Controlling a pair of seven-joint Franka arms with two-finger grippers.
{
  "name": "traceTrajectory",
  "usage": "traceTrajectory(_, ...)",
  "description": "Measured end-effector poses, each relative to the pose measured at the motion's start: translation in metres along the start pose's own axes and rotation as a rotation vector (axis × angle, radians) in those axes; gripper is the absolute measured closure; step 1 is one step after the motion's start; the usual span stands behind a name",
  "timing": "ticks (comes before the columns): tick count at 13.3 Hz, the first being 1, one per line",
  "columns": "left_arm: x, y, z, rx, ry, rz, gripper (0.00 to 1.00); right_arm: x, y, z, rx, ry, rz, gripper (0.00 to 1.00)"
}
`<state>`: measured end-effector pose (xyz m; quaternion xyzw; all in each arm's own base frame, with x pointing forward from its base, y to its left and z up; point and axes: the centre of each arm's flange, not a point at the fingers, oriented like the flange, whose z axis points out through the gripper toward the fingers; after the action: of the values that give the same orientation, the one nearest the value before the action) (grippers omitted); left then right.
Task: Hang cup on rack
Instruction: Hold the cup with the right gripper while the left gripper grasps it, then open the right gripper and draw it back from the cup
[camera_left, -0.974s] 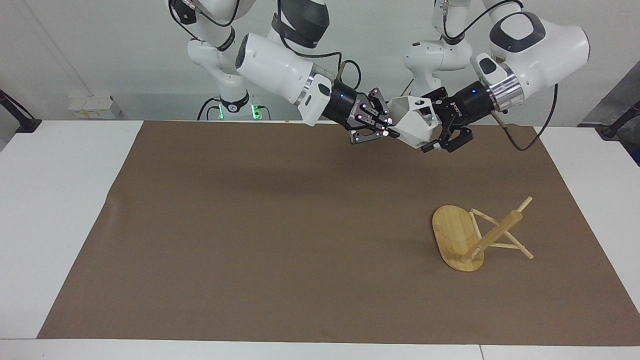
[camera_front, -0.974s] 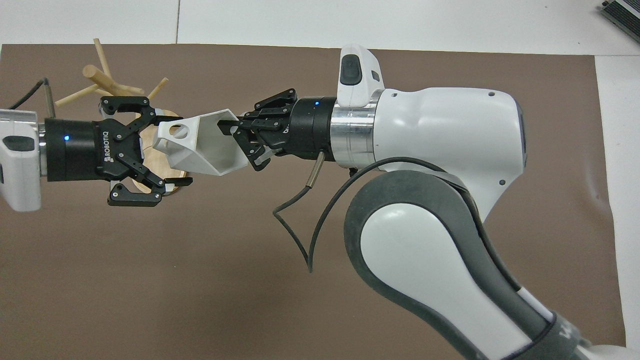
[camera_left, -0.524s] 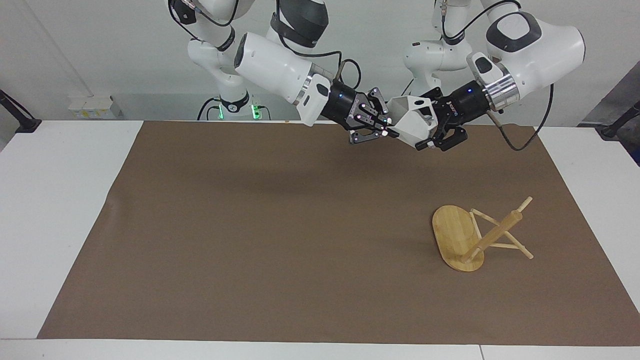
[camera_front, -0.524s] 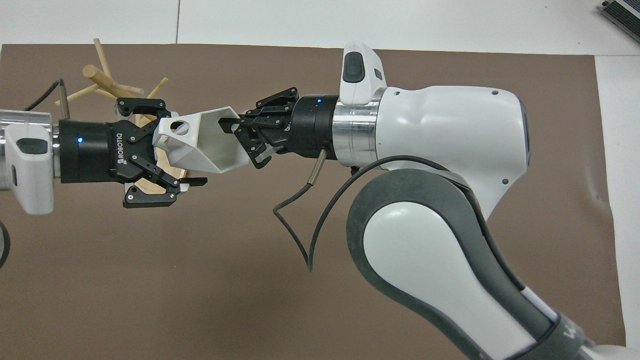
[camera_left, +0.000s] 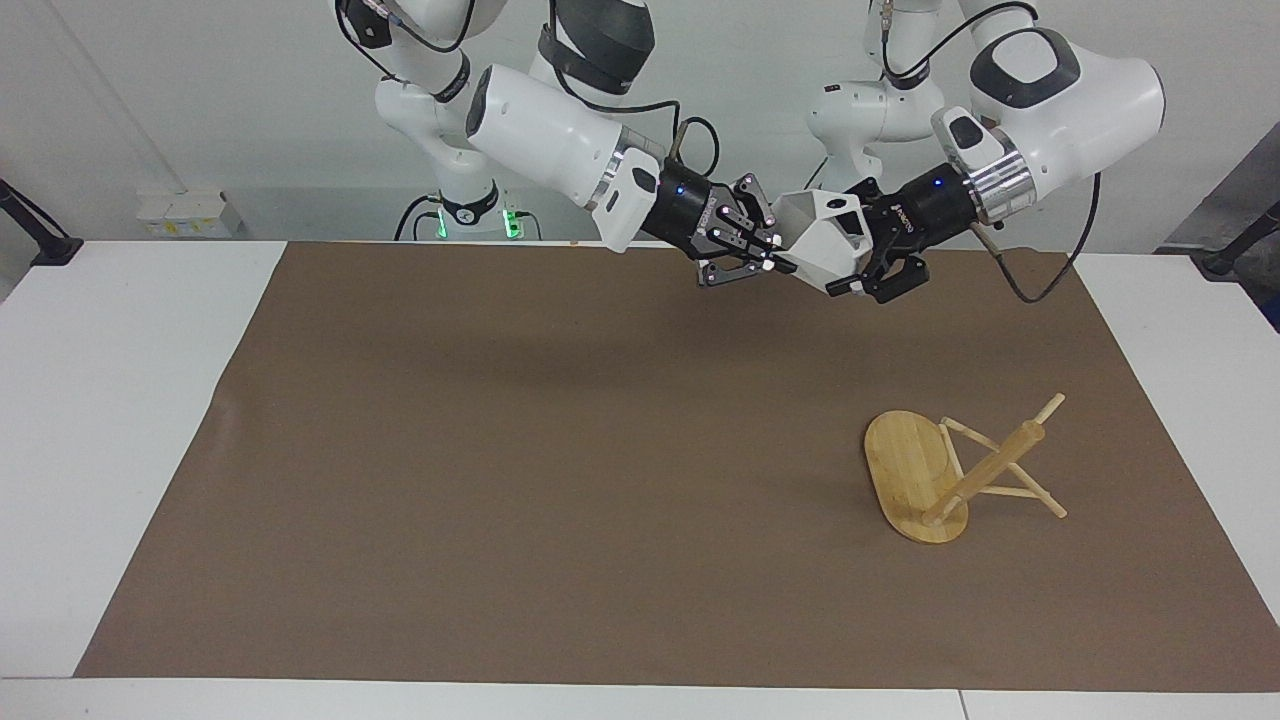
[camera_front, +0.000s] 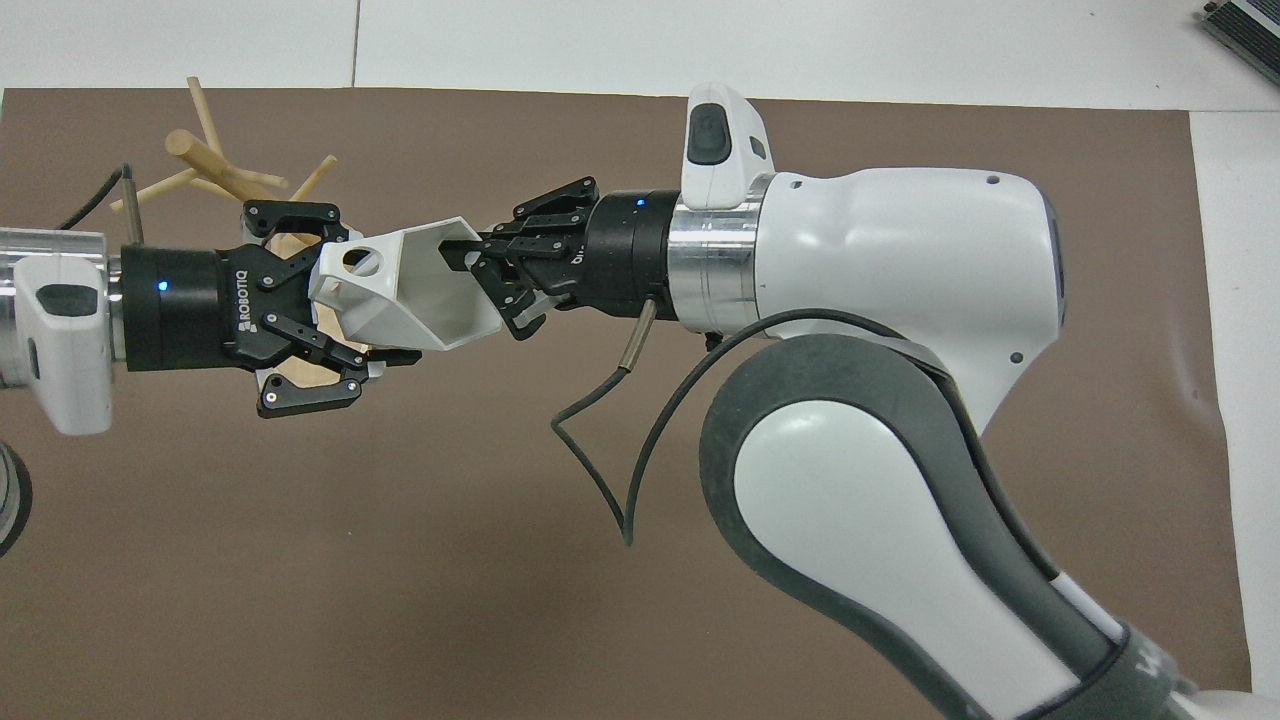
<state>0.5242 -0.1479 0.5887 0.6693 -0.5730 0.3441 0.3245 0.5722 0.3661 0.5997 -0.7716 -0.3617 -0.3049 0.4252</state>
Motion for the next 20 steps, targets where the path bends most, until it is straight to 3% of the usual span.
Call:
traceTrajectory(3, 0.001, 0.001, -0.001, 0.001, 0.003, 0.002, 0.26, 0.001, -0.002, -0.001, -0.003, 0.000, 0.043, 0.96)
traceTrajectory(4, 0.003, 0.002, 0.000, 0.000, 0.007, 0.001, 0.26, 0.004, -0.004, -0.003, -0.006, 0.007, 0.085, 0.88)
traceTrajectory(6, 0.005, 0.004, 0.005, -0.008, 0.008, 0.004, 0.26, 0.009, -0.011, -0.004, -0.009, 0.021, 0.117, 0.66)
traceTrajectory(8, 0.005, 0.005, 0.006, -0.009, 0.008, 0.005, 0.26, 0.010, -0.013, -0.005, -0.010, 0.024, 0.119, 0.36)
traceTrajectory(11, 0.006, 0.004, 0.005, -0.002, 0.011, 0.004, 0.26, 0.010, -0.013, -0.005, -0.011, 0.024, 0.123, 0.04)
traceTrajectory(12, 0.006, 0.003, 0.004, 0.006, 0.011, 0.004, 0.26, 0.011, -0.013, -0.006, -0.011, 0.025, 0.122, 0.00)
traceTrajectory(20, -0.012, -0.009, -0.004, 0.117, 0.002, -0.035, 0.26, 0.020, -0.016, -0.028, -0.049, 0.048, 0.124, 0.00)
